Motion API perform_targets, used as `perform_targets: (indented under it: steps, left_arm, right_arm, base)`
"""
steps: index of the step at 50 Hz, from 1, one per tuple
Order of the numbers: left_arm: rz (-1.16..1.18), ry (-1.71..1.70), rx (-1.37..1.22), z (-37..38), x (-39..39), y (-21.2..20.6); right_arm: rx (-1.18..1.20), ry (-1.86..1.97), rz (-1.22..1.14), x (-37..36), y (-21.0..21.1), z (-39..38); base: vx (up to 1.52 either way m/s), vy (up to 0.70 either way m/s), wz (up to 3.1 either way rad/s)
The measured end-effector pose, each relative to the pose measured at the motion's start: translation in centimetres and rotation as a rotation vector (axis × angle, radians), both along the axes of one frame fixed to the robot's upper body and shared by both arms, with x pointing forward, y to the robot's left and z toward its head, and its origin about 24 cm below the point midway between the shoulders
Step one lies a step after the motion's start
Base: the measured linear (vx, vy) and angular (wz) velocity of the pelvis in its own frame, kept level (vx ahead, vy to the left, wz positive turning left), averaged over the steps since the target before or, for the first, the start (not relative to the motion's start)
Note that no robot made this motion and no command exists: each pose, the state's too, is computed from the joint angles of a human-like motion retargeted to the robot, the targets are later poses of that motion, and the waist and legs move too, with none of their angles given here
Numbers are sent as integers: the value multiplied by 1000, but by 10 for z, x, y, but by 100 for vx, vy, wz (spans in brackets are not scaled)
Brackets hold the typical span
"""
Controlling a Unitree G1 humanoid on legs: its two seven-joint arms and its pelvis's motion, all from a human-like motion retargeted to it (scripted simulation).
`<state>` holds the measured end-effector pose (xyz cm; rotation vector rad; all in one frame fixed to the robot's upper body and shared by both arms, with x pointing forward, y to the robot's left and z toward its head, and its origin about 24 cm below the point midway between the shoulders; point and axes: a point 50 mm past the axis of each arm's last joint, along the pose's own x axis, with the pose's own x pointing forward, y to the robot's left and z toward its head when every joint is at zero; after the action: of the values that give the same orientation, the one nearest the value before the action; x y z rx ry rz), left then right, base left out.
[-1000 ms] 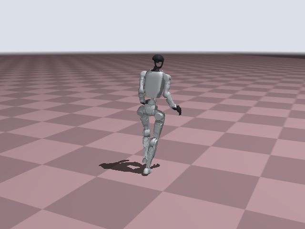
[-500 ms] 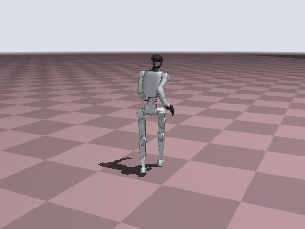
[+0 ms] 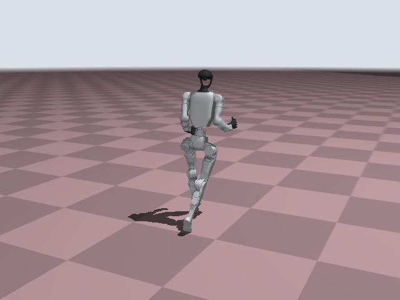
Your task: Walk run
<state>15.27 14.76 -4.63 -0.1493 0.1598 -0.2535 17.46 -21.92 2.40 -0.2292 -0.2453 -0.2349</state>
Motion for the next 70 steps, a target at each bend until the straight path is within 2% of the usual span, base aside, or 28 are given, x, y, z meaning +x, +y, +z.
perform_targets:
  steps: [5, 8, 13, 17, 25, 27, 31, 35, 43, 49, 55, 58, 67, 70]
  left_arm:
    - [42, -76, 21, 13, 20, 8]
    - [8, -105, -12, 20, 38, -2]
    - [21, -158, -80, 27, 45, -6]
    - [26, -153, -140, 24, 37, -6]
    - [38, -117, -74, 16, 21, 7]
    - [32, -105, -87, 12, 19, -3]
    - [85, -71, -125, 6, 10, -17]
    - [46, -31, -85, -1, -8, -9]
    - [31, -38, 3, 2, 2, 7]
    - [54, -109, -70, 16, 32, 11]
    - [61, -173, -102, 29, 43, -4]
    - [37, -174, -135, 29, 39, -9]
    - [-35, -147, -71, 20, 19, 9]
    - [20, -86, -127, 6, 8, 1]
  right_arm:
    - [20, 278, 29, -40, 20, -58]
    - [90, 445, 73, -76, 32, -85]
    - [119, 581, -36, -132, 15, -94]
    - [120, 565, -127, -145, -1, -88]
    - [62, 388, -112, -76, 4, -69]
    - [109, 311, -118, -49, -3, -62]
    - [258, 93, 28, -1, 5, -30]
    - [219, -58, 108, 15, 2, 1]
    - [-2, 85, 179, 3, 8, -8]
    - [54, 338, 190, -38, 32, -61]
    - [87, 519, 89, -107, 16, -82]
    - [98, 512, 25, -118, 8, -80]
    - [108, 301, -75, -59, 6, -62]
    - [174, 180, -43, -20, 4, -49]
  base:
    - [169, -18, 34]
    - [149, -33, -25]
    - [127, -21, 33]
    - [145, -30, 75]
    - [153, -27, -45]
    - [146, -60, 71]
    - [125, -44, -72]
    - [141, -51, -95]
    - [147, -31, -47]
    - [156, -33, 41]
    - [123, -28, 25]
    - [125, -29, 94]
    - [129, -53, 36]
    - [111, -35, -23]
